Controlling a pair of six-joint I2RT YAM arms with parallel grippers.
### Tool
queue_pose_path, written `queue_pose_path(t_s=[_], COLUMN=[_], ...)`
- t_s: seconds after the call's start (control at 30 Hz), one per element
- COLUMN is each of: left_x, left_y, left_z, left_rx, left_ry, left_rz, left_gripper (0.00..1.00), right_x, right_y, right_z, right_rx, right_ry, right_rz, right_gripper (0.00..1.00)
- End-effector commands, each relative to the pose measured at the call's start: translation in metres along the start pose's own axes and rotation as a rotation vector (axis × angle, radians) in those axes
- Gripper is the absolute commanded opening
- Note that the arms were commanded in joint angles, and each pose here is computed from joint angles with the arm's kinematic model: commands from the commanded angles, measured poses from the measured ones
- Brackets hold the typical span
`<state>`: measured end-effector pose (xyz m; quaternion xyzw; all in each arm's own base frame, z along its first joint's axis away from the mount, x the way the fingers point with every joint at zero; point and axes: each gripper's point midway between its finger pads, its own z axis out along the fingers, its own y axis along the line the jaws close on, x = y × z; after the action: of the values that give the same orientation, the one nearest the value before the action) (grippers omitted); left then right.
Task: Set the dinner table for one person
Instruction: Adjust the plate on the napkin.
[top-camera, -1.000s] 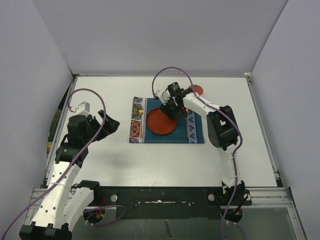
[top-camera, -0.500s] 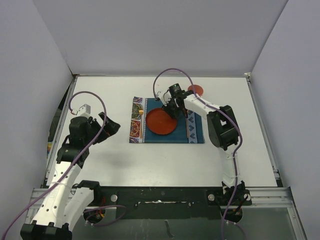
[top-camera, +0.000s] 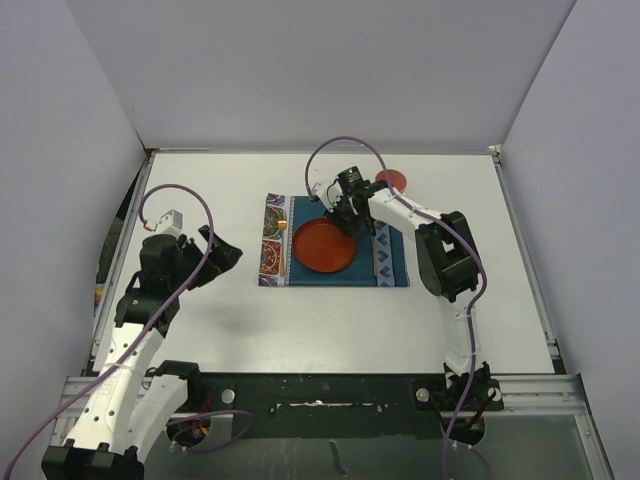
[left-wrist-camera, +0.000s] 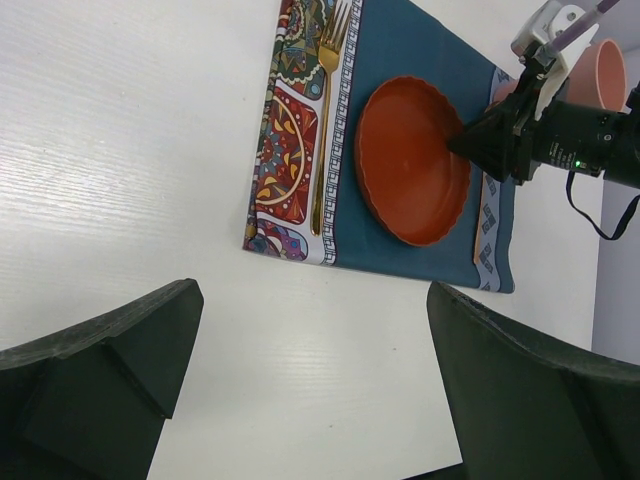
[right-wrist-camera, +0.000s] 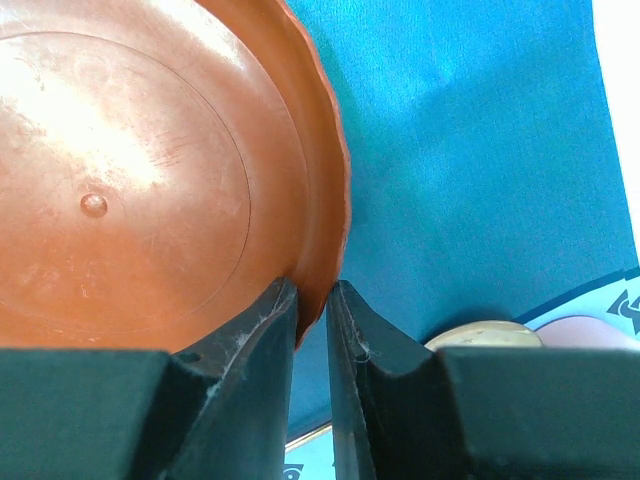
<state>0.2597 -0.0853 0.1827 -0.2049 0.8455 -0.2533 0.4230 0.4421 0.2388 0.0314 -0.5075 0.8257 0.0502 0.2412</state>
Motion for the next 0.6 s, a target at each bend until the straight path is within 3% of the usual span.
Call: queue_pose_path(t_s=[0.0,0.57], left_x=[-0.013,-0.006], left_y=[-0.013,-0.010], left_z=[-0.004,-0.003], left_rx=[0.056,0.062], left_ry=[-0.054,-0.045], left_rz=[0.004,-0.010], left_gripper=[0.98,0.98], right_x=[-0.025,-0.028], right_y=[-0.015,-0.025], right_z=[-0.035,-0.043], right_rx=[0.070,0.108], right_ry=[-0.070,-0.070], right_rz=[-0.034,-0.065], right_gripper=[0.19,0.19])
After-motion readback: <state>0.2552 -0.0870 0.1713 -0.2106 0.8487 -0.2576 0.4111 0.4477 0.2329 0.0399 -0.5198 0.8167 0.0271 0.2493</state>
